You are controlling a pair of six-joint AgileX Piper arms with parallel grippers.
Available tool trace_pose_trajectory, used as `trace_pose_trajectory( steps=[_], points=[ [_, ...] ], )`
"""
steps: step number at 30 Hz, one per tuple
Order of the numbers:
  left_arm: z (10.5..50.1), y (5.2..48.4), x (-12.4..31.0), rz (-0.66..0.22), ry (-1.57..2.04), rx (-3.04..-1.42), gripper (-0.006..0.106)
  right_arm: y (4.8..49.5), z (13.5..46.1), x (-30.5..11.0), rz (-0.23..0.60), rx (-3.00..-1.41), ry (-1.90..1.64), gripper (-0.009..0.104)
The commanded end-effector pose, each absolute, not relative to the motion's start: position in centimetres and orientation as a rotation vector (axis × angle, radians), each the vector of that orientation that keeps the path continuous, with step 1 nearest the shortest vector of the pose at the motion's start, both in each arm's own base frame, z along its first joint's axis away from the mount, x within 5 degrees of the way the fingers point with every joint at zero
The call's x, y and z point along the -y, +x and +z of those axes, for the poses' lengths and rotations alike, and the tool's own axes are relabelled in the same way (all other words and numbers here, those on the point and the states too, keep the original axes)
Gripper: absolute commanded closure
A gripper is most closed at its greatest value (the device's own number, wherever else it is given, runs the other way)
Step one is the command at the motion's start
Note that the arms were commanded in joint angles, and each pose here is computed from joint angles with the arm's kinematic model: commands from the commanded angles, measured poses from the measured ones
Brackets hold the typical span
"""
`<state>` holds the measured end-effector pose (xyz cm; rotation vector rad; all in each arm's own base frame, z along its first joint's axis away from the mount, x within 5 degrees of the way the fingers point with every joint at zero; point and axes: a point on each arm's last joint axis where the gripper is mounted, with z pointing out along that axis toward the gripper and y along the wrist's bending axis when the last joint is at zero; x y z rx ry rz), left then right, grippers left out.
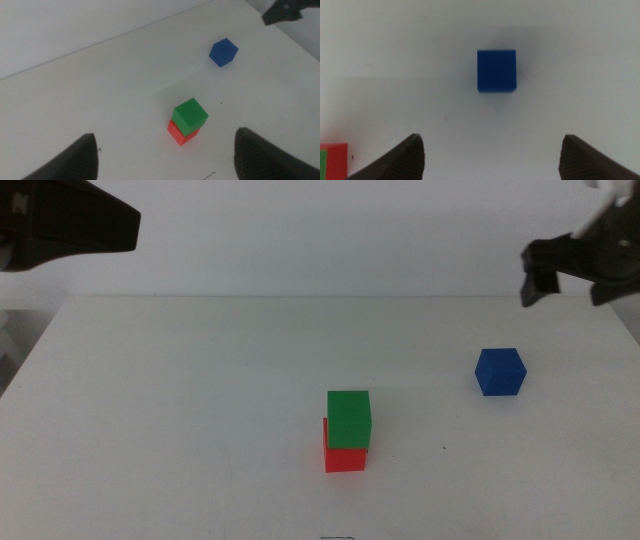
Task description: Stack red cubes first, then green, then blue cubes in a specific spot.
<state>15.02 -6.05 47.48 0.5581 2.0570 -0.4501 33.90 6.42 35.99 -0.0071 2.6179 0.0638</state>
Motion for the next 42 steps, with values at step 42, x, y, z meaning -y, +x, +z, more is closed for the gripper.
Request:
trace_pose_trajectory(
  steps=[42],
  points=[
    [48.7, 14.7, 6.2, -0.477, 0.527, -1.975, 0.007, 46.8, 23.5, -5.7, 0.012, -2.852, -0.051, 0.010]
  ],
)
